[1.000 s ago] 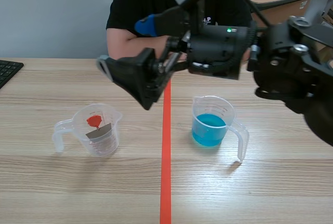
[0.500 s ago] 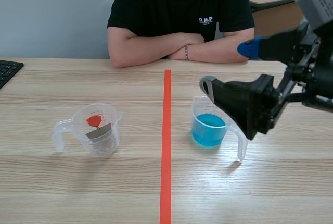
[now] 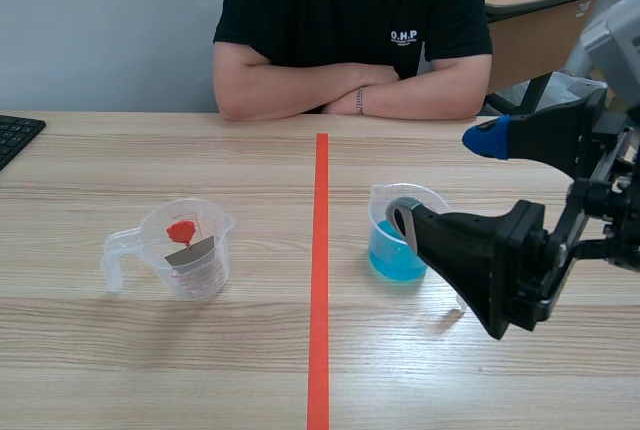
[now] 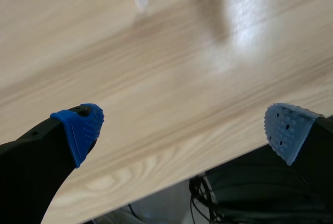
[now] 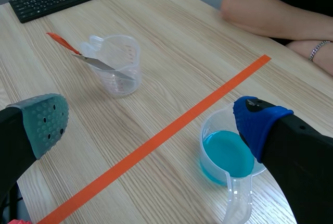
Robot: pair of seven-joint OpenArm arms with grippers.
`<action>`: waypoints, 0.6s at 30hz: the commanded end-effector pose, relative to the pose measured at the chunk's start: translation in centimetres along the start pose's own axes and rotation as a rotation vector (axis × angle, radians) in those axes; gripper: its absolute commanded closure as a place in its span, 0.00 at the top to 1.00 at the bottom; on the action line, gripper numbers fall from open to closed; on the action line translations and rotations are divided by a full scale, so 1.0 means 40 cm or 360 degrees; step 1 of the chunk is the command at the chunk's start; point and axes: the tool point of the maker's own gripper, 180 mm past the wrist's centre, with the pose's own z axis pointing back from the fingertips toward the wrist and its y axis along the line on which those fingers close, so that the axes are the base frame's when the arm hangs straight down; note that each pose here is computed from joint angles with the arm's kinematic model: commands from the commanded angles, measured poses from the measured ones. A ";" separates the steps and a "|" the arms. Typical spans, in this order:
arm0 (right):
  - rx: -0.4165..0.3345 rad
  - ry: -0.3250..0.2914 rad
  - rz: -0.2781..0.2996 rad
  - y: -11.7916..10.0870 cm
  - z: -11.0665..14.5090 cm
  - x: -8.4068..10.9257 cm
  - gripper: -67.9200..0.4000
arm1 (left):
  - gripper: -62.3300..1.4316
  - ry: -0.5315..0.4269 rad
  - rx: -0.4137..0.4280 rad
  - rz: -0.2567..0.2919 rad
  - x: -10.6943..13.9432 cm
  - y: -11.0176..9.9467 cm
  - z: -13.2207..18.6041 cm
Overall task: Do the redox reaction experiment.
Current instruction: 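Return to the home posture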
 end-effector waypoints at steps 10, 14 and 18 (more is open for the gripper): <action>-0.0078 -0.0005 0.0062 -0.033 -0.003 0.021 1.00 | 1.00 -0.0329 -0.0217 -0.0084 0.214 0.006 -0.020; -0.0080 0.0003 0.0072 -0.035 -0.002 0.019 1.00 | 1.00 -0.0395 -0.0248 -0.0082 0.272 0.017 -0.041; -0.0088 0.0025 0.0130 -0.044 -0.007 0.022 1.00 | 1.00 -0.0455 -0.0298 -0.0106 0.325 0.026 -0.060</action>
